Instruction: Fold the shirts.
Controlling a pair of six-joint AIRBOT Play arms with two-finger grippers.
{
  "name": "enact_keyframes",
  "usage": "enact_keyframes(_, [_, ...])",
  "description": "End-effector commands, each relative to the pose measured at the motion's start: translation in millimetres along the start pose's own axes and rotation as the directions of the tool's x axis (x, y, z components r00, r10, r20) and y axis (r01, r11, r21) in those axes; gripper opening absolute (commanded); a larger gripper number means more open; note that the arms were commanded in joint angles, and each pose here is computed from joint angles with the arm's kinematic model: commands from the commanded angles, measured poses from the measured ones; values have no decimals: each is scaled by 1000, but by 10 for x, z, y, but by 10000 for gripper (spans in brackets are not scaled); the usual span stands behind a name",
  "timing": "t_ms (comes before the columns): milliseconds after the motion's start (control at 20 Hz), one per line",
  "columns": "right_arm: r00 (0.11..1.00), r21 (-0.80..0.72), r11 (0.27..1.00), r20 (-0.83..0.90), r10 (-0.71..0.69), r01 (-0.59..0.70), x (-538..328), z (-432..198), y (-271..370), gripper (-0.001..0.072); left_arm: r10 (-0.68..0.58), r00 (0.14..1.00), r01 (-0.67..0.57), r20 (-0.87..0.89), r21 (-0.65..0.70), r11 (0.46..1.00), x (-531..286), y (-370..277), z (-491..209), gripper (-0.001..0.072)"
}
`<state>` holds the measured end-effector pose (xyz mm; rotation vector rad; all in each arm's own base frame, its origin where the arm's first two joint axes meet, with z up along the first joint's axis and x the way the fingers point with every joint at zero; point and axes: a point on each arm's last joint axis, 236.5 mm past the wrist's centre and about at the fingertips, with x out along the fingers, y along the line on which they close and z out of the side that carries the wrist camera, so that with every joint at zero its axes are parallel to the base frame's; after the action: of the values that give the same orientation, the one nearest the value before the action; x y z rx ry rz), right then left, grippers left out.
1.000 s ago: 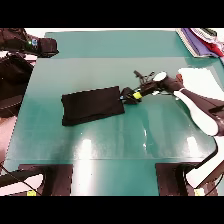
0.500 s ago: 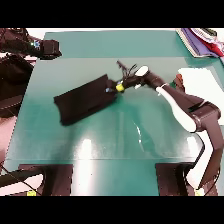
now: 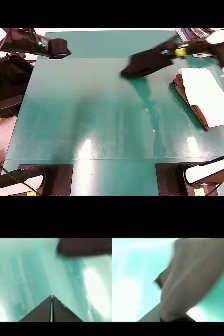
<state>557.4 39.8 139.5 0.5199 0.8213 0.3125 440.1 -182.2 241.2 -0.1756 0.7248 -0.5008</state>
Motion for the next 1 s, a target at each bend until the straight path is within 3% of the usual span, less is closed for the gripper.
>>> enact_keyframes(0, [985, 97, 987, 109, -136, 125, -745, 341, -784, 20, -57, 997, 55, 59, 44, 998, 67, -344, 104, 26])
enact_keyframes(300, [955, 162, 972, 217, -201, 168, -1107, 618, -1226, 20, -92, 993, 87, 78, 69, 994, 94, -550, 122, 26])
enact_keyframes(650, [887, -25, 983, 436, -155, 184, -1844, 1317, -578, 20, -92, 993, 87, 76, 66, 994, 94, -551, 119, 26])
enact_keyframes(950, [858, -66, 962, 471, -205, 266, -2302, 1141, -585, 20, -92, 994, 88, 53, 67, 994, 98, -550, 65, 27])
